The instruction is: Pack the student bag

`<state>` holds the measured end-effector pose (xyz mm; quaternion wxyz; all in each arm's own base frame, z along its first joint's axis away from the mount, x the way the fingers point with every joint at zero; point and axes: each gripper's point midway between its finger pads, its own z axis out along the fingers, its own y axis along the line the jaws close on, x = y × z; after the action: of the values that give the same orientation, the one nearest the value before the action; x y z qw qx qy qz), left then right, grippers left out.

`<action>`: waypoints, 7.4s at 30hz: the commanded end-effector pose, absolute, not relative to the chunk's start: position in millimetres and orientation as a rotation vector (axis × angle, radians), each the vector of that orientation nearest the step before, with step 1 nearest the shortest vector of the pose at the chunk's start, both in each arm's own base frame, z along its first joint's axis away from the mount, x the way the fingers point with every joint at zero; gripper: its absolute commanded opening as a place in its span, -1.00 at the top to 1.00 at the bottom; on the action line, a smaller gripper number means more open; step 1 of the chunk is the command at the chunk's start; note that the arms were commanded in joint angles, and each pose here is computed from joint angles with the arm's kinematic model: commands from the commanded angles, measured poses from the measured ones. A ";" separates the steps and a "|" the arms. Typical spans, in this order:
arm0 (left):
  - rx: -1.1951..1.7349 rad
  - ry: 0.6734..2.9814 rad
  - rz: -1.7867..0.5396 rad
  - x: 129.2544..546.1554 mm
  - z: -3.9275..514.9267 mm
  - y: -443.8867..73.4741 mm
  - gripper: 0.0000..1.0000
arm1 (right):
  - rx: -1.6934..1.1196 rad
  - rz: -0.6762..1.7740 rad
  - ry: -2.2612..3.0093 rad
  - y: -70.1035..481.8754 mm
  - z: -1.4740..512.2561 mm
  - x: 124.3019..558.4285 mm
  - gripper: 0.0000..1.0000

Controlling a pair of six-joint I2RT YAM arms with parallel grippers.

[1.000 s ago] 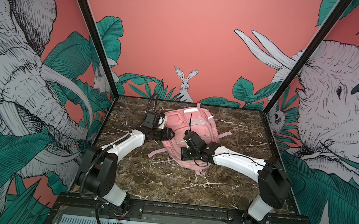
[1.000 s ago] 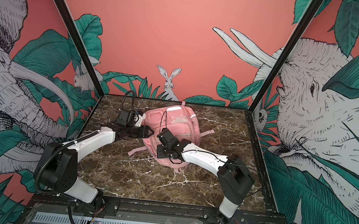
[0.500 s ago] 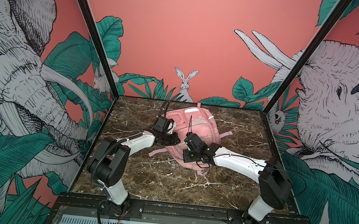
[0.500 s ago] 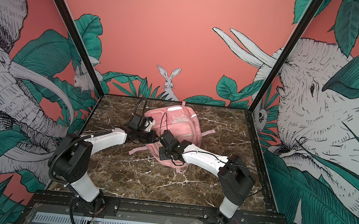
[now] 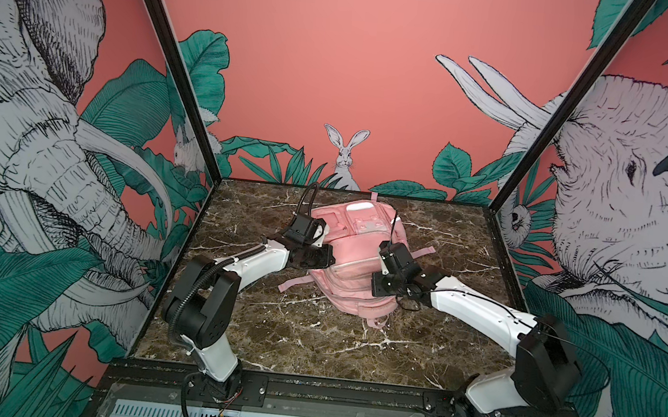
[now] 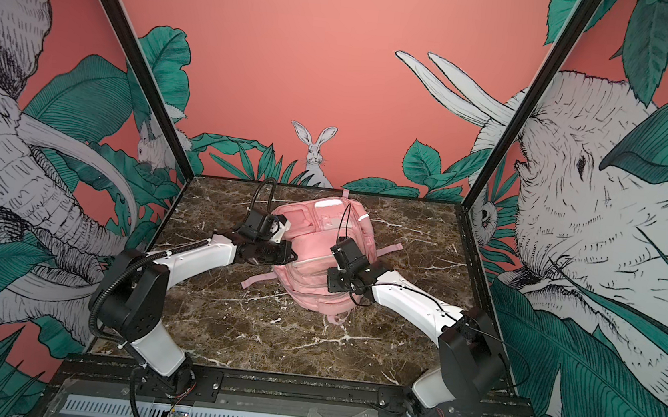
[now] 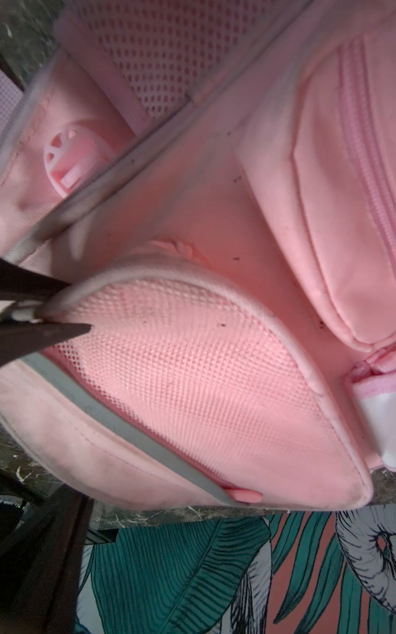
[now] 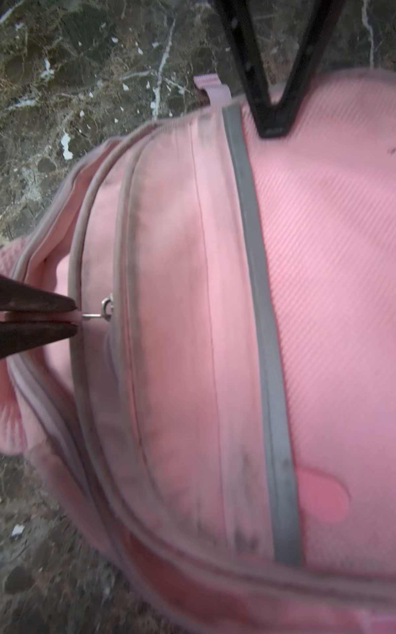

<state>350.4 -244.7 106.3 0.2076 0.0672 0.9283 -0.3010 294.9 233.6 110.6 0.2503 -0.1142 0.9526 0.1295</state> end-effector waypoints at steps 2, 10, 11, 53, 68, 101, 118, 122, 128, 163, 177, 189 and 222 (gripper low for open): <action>0.120 2.577 -0.660 363.2 110.9 -200.5 1.00 | -0.290 0.219 2.608 204.4 109.9 296.1 0.97; 0.117 2.579 -0.707 371.2 110.7 -206.5 1.00 | -0.358 0.332 2.621 236.6 106.1 284.2 0.97; 0.115 2.580 -0.710 371.5 109.4 -206.9 1.00 | -0.364 0.338 2.619 240.1 107.4 283.2 0.98; -0.191 2.460 -0.859 304.9 143.3 -182.5 -0.17 | -0.593 0.569 2.529 369.7 137.7 260.9 0.97; -0.286 2.391 -1.049 311.8 146.2 -225.0 -0.24 | -0.602 0.549 2.521 368.2 139.7 259.4 0.97; -0.440 2.450 -1.121 276.9 120.6 -242.1 -0.25 | -0.608 0.531 2.527 363.9 135.3 257.9 0.98; -0.456 2.391 -1.025 314.9 112.9 -223.3 0.23 | -0.623 0.481 2.545 349.4 127.9 251.6 0.97; -0.467 2.385 -0.998 318.1 114.8 -207.4 0.50 | -0.633 0.437 2.553 341.3 125.0 251.5 0.97; -0.447 2.389 -0.953 321.2 119.8 -190.2 0.67 | -0.629 0.367 2.569 319.7 120.4 253.1 0.98; -0.231 2.545 -0.936 318.0 103.9 -190.8 0.73 | -0.298 0.276 2.628 231.7 95.4 335.6 0.96; -0.135 2.552 -0.967 302.3 106.4 -230.8 0.64 | -0.303 0.273 2.639 235.7 89.9 345.7 0.33; -0.041 2.560 -0.999 290.9 105.5 -268.2 0.57 | -0.269 0.272 2.652 228.2 86.4 366.6 0.21; 0.275 2.492 -0.820 279.6 149.1 -291.5 -0.41 | -0.250 0.288 2.550 185.4 136.9 359.1 -0.41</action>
<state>275.0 -298.4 126.4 0.2129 0.0700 0.9185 -0.3256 362.6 189.5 126.8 0.2652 -0.0806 0.9549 0.1061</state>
